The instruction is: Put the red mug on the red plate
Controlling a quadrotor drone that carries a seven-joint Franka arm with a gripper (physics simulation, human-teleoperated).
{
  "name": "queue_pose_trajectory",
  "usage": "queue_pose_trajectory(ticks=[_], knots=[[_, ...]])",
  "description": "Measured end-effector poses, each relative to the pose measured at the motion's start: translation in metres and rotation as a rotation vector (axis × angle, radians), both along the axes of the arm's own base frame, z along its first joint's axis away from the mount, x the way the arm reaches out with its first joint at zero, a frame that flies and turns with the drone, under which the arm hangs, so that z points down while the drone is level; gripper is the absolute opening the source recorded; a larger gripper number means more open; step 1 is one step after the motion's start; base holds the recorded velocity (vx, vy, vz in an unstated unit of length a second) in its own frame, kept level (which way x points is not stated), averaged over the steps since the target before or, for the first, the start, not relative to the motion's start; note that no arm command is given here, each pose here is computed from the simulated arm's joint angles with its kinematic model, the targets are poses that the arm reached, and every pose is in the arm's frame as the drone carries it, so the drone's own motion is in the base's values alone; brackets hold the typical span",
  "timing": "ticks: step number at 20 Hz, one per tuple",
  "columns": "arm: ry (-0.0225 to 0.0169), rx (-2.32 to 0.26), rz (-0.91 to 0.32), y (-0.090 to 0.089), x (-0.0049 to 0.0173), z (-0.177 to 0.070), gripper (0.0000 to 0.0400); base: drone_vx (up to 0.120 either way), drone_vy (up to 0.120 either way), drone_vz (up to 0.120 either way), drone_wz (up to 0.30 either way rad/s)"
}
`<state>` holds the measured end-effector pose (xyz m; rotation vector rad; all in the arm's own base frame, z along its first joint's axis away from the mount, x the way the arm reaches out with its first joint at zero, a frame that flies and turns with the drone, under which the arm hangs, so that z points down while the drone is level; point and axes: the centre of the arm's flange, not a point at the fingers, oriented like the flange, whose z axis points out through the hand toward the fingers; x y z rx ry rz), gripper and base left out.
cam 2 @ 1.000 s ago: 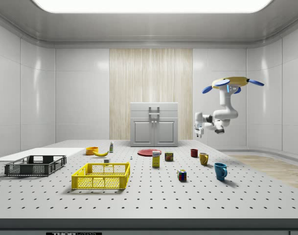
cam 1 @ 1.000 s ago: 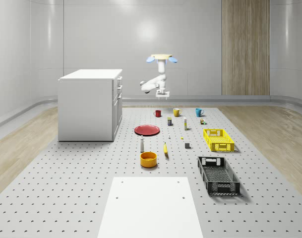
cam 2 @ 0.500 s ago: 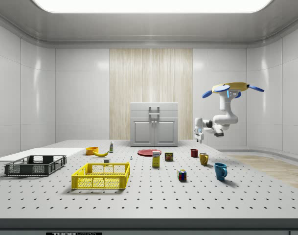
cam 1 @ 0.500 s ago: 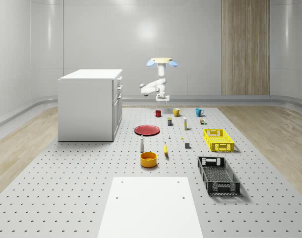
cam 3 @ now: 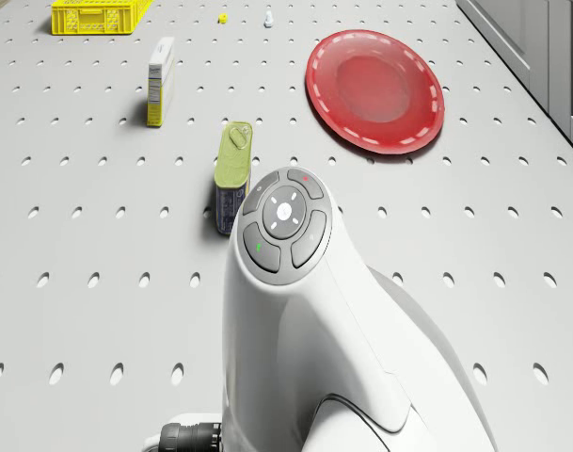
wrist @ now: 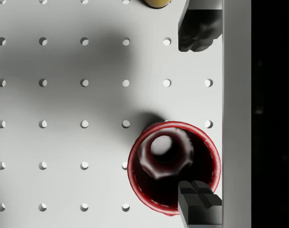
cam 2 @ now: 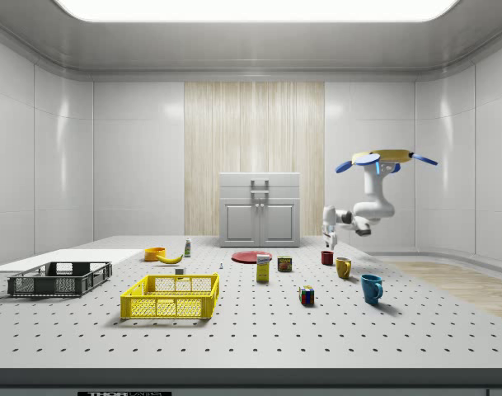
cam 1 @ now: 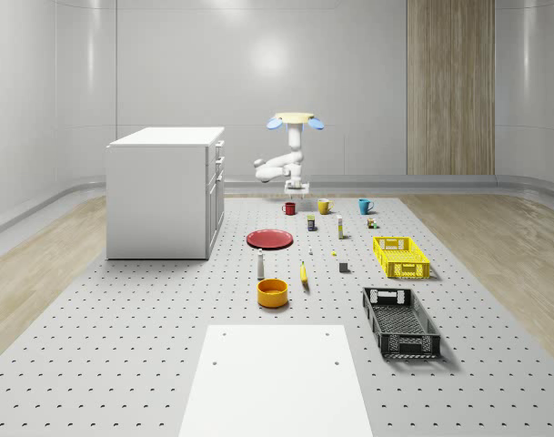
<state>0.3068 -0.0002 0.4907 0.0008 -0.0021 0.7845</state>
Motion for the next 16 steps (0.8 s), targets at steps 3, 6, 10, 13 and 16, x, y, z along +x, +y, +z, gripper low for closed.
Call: queue_pose_trajectory(ticks=[3, 6, 10, 13, 16], knots=[[0.0000, 0.000, 0.000, 0.0000, 0.0000, 0.0000, 0.0400, 0.040, -0.040, -0.080, 0.000], [0.0000, 0.000, 0.000, 0.0000, 0.0000, 0.0000, 0.0400, 0.000, 0.000, -0.053, 0.000], [0.0000, 0.000, 0.000, 0.0000, 0.0000, 0.0000, 0.0400, 0.000, 0.000, -0.120, 0.000], [0.0001, 0.000, 0.000, 0.0004, 0.0000, 0.0000, 0.0400, 0.000, 0.000, -0.027, 0.000], [0.0001, 0.000, 0.000, 0.0022, 0.0000, 0.0003, 0.0400, 0.000, 0.000, 0.000, 0.000]])
